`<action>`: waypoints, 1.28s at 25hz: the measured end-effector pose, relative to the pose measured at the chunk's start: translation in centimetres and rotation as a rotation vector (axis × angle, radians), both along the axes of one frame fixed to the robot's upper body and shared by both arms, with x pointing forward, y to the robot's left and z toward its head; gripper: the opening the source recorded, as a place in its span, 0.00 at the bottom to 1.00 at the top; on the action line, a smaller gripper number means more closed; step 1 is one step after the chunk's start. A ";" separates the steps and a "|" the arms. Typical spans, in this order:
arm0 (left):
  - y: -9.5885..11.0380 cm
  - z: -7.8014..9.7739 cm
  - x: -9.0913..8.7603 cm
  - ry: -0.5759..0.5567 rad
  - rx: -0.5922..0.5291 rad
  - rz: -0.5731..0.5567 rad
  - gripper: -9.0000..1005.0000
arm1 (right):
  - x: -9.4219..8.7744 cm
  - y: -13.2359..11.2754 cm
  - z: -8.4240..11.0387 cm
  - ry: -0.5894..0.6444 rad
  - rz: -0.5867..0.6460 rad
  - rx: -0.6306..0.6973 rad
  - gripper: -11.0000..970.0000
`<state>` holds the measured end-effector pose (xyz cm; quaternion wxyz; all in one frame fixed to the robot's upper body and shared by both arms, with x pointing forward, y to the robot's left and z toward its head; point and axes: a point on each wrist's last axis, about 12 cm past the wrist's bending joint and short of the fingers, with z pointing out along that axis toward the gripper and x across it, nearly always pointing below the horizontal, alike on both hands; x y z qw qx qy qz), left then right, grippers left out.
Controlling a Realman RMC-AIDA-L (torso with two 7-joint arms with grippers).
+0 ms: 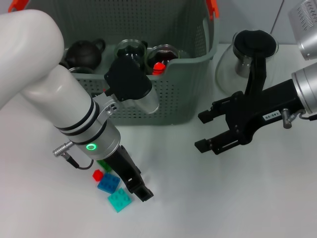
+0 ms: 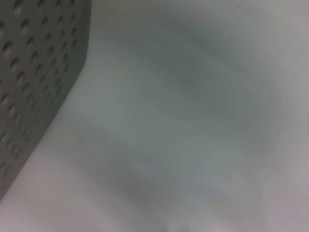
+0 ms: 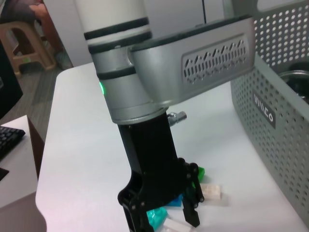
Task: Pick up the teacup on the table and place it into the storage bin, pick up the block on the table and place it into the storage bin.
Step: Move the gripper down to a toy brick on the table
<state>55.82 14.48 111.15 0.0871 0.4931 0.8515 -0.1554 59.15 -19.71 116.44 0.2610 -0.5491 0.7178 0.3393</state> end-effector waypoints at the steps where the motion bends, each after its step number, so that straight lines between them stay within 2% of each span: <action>1: 0.0 0.0 0.0 0.000 0.000 0.000 0.67 | 0.0 0.0 0.0 0.000 0.000 -0.003 0.86; 11: 0.0 0.0 0.0 0.001 0.001 0.002 0.67 | -0.1 -0.1 -0.2 0.009 0.007 -0.018 0.87; 30: 0.3 -0.1 0.1 -0.011 0.022 0.008 0.51 | 0.1 -0.4 -0.1 -0.002 -0.016 -0.009 0.86; 32: 0.2 -0.2 0.1 -0.013 0.026 0.005 0.46 | 0.1 -0.4 -0.1 -0.004 -0.018 -0.008 0.86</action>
